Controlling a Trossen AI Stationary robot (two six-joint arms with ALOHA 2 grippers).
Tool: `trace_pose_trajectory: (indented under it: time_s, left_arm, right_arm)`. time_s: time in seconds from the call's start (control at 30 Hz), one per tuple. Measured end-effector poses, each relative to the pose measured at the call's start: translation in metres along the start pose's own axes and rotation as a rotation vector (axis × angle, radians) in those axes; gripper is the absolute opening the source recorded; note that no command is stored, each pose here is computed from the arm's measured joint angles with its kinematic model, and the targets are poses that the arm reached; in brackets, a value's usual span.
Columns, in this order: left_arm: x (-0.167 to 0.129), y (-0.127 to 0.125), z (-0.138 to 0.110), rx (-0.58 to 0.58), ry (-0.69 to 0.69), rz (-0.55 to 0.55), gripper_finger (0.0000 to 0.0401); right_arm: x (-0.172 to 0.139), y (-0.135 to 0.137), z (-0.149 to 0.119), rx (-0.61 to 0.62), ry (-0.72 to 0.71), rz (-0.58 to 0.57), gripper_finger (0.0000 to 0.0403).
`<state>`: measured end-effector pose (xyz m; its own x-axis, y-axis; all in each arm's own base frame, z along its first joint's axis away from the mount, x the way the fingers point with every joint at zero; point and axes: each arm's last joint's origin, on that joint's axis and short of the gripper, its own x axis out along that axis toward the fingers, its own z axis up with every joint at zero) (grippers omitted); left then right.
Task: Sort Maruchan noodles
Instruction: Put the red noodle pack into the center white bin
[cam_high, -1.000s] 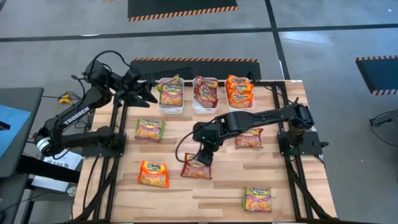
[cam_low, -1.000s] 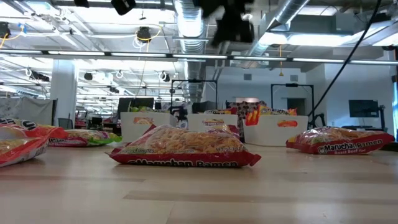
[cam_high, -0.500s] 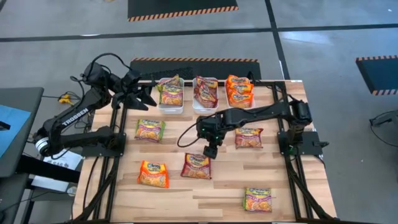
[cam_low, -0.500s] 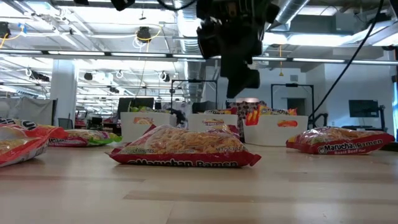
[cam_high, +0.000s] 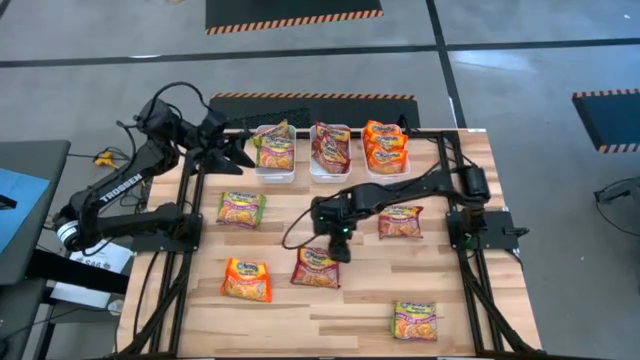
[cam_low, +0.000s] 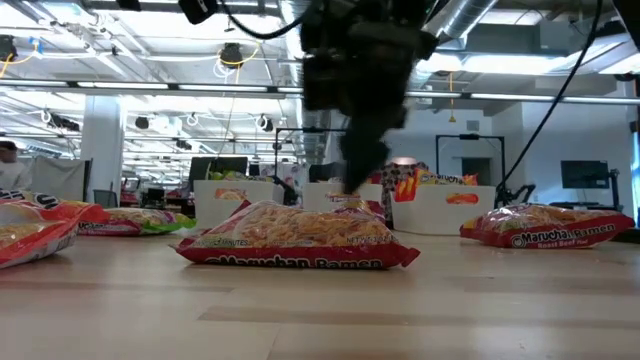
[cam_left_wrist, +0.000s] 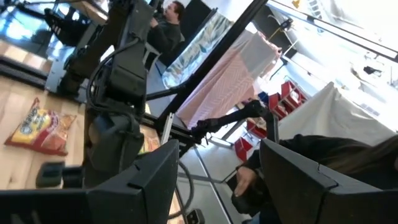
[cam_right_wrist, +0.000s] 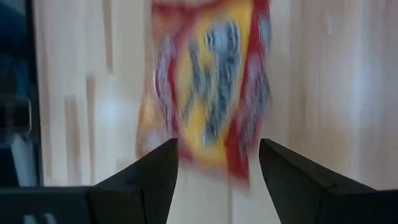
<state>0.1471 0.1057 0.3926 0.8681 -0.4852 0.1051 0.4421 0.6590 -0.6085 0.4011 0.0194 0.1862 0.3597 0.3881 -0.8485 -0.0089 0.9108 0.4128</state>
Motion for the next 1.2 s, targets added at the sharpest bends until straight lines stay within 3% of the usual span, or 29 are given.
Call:
trace_pose_trajectory:
  time_s: [0.2, 0.8, 0.9, 1.2]
  left_arm:
    - [0.000, 0.004, -0.002, -0.017, -0.008, 0.028, 0.0210]
    - [0.000, 0.009, -0.005, -0.048, -0.016, 0.063, 0.0210]
    - [0.000, 0.009, -0.005, -0.047, -0.016, 0.063, 0.0210]
    - [0.000, 0.010, -0.006, -0.057, -0.014, 0.067, 0.0210]
  right_arm:
    - [0.020, -0.006, -0.003, 0.002, 0.042, -0.027, 0.0249]
    - [0.021, 0.002, -0.007, 0.026, 0.069, -0.055, 0.0249]
    - [0.040, -0.006, -0.010, 0.078, 0.101, -0.062, 0.0249]
    - [0.059, -0.008, -0.013, 0.186, 0.152, -0.035, 0.0239]
